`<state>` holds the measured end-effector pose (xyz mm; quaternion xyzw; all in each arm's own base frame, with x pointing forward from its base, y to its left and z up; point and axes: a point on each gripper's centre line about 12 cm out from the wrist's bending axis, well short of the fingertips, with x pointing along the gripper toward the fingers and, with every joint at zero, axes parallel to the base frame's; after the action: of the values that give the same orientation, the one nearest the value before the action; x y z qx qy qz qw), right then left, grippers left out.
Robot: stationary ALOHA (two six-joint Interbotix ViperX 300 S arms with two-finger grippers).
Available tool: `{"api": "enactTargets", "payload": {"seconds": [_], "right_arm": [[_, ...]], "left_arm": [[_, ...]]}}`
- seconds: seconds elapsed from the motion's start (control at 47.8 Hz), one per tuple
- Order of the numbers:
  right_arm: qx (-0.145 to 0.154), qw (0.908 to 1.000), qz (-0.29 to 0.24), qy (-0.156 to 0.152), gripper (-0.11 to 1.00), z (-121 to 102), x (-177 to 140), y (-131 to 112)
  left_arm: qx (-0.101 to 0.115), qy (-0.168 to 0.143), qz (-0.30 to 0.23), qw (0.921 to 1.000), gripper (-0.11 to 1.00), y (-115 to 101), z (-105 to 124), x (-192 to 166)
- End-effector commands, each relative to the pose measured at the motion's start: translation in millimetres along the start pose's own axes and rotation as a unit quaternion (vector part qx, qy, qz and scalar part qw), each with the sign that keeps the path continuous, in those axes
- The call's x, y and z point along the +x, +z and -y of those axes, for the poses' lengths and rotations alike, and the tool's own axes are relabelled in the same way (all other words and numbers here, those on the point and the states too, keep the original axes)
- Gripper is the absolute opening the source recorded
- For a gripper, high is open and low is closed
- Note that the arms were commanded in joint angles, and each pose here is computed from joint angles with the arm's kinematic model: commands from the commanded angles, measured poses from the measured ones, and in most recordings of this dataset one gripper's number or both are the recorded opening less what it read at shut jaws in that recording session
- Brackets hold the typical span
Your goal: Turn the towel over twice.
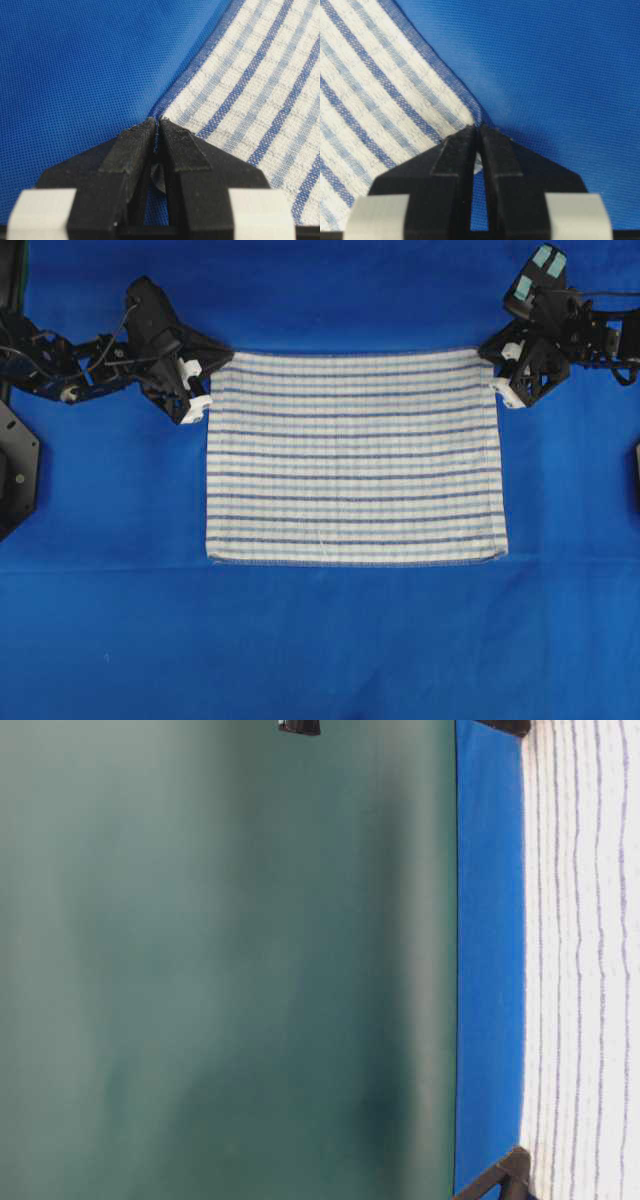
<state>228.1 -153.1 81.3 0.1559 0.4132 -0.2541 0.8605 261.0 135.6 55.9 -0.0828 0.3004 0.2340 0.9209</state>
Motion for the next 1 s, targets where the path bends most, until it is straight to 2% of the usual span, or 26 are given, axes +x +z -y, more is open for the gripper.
{"api": "enactTargets", "payload": {"seconds": [0.0, 0.125, 0.23, 0.376, 0.481, 0.543, 0.732, 0.836, 0.982], "right_arm": [[0.002, 1.0, 0.001, -0.002, 0.05, 1, -2, -1], [0.002, 0.9998, 0.02, -0.002, 0.05, 1, -8, 8], [0.004, 0.999, 0.043, -0.006, 0.05, 3, -16, 21], [0.016, 0.9956, 0.089, -0.023, 0.05, 16, -32, 46], [0.026, 0.9913, 0.12, -0.046, 0.05, 31, -47, 66], [0.022, 0.9876, 0.142, -0.064, 0.05, 40, -61, 80], [0.001, 0.9732, 0.203, -0.108, 0.05, 53, -108, 121], [-0.009, 0.9636, 0.234, -0.129, 0.05, 55, -137, 140], [-0.01, 0.9518, 0.267, -0.15, 0.05, 55, -173, 156]], "left_arm": [[0.001, -0.001, -0.008, 1.0, 0.04, -1, 1, -2], [0.004, -0.002, 0.003, 1.0, 0.04, 10, 1, -8], [0.012, 0.004, 0.022, 0.9997, 0.04, 28, -3, -18], [0.033, 0.021, 0.048, 0.9981, 0.04, 59, -14, -32], [0.058, 0.039, 0.07, 0.9951, 0.04, 91, -26, -46], [0.078, 0.052, 0.083, 0.9921, 0.04, 112, -34, -57], [0.066, 0.085, 0.127, 0.986, 0.04, 160, -54, -92], [0.066, 0.092, 0.157, 0.9812, 0.04, 177, -55, -106], [0.069, 0.094, 0.191, 0.9747, 0.04, 197, -53, -127]]}}
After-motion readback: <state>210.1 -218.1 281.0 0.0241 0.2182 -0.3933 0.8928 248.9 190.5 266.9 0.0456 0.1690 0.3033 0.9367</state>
